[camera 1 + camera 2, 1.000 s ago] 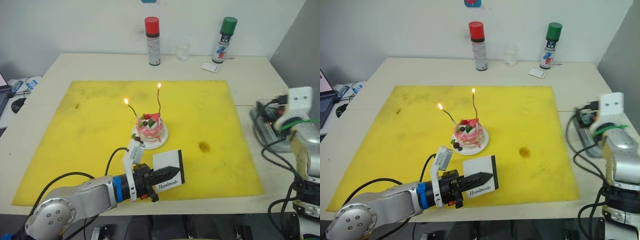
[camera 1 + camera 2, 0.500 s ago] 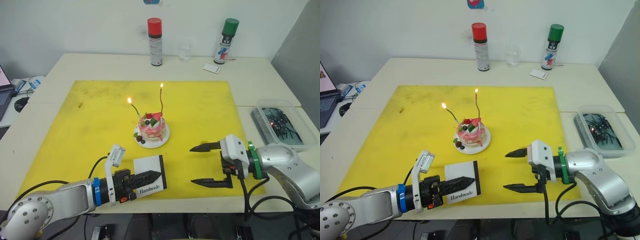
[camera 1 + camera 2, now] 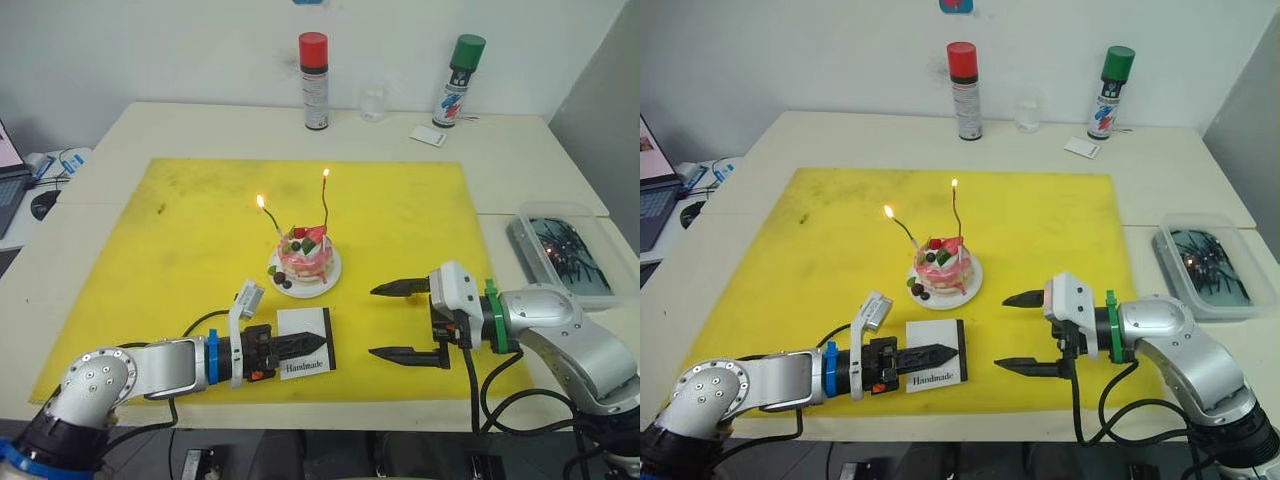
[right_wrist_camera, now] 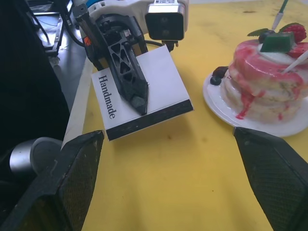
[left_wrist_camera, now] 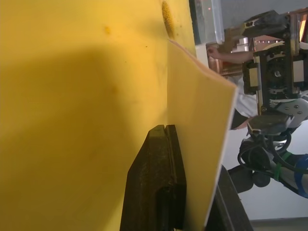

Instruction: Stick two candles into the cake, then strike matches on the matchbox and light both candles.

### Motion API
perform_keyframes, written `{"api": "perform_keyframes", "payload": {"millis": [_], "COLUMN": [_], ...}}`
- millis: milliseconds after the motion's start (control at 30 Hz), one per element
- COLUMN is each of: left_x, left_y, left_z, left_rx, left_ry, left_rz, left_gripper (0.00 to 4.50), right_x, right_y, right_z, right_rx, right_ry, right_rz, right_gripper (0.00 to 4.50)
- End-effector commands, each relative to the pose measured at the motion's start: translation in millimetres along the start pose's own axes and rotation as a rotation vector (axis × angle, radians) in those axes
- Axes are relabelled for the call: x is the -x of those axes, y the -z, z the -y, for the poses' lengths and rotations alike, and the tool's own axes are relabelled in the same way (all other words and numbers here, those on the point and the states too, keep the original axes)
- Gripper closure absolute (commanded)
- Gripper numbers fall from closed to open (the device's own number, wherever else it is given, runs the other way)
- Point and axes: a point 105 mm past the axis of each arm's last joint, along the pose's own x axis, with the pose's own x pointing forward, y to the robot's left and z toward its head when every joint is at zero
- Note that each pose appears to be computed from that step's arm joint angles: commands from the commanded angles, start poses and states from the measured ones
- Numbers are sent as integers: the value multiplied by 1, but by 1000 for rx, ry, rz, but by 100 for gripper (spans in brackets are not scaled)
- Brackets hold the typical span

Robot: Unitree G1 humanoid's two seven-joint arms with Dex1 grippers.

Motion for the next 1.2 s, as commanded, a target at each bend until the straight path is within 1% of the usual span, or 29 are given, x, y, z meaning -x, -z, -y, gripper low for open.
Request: {"api": "perform_keyframes", "payload": {"millis": [33, 167, 400, 467, 533, 567, 733, 767, 833, 867, 900, 967, 1000, 1067, 1100, 1133, 1167, 1200], "left_x": [-1, -1, 1, 1, 2, 4, 19, 26, 44, 54, 64, 89, 104, 129, 150, 164, 178, 186], "left_y": [-5, -10, -8, -11, -14, -15, -25, -24, -21, -23, -25, -38, -52, -73, -93, -105, -120, -129], "left_z": [-6, -8, -13, -13, -13, -14, -13, -12, -12, -12, -11, -5, -1, 4, 4, 4, 10, 14], "left_rx": [14, 23, 36, 32, 22, 14, -27, -41, -108, -143, -178, -272, -356, -564, -680, -755, -870, -944], "left_ry": [-16, -23, -31, -31, -35, -39, -72, -81, -139, -168, -193, -243, -281, -373, -487, -562, -629, -664], "left_rz": [-10, -25, -78, -81, -80, -81, -46, -41, -51, -44, -35, 18, 66, 122, 172, 200, 244, 266], "left_gripper": [450, 450, 450, 391, 346, 307, 152, 123, 63, 25, 1, 1, 1, 1, 1, 1, 1, 1], "right_x": [-1, -1, -2, -2, -3, -3, -1, 1, 5, 8, 10, 18, 24, 33, 42, 48, 57, 62], "right_y": [-9, -9, -11, -12, -12, -12, -5, -4, -3, -3, -4, -6, -7, -8, -8, -9, -12, -13], "right_z": [-3, -4, 0, 1, 3, 4, 7, 9, 16, 22, 28, 43, 50, 62, 68, 72, 78, 82], "right_rx": [44, 43, 57, 61, 72, 79, 105, 112, 120, 120, 115, 123, 131, 120, 83, 56, 47, 44], "right_ry": [11, 17, 26, 28, 33, 36, 37, 42, 53, 66, 80, 117, 140, 179, 202, 216, 241, 256], "right_rz": [16, 13, 17, 20, 23, 23, 12, 11, 11, 15, 19, 21, 14, 10, 8, 8, 13, 16], "right_gripper": [2, 2, 2, 0, 0, 0, 0, 0, 0, 0, 0, 0, 0, 0, 0, 0, 0, 0]}}
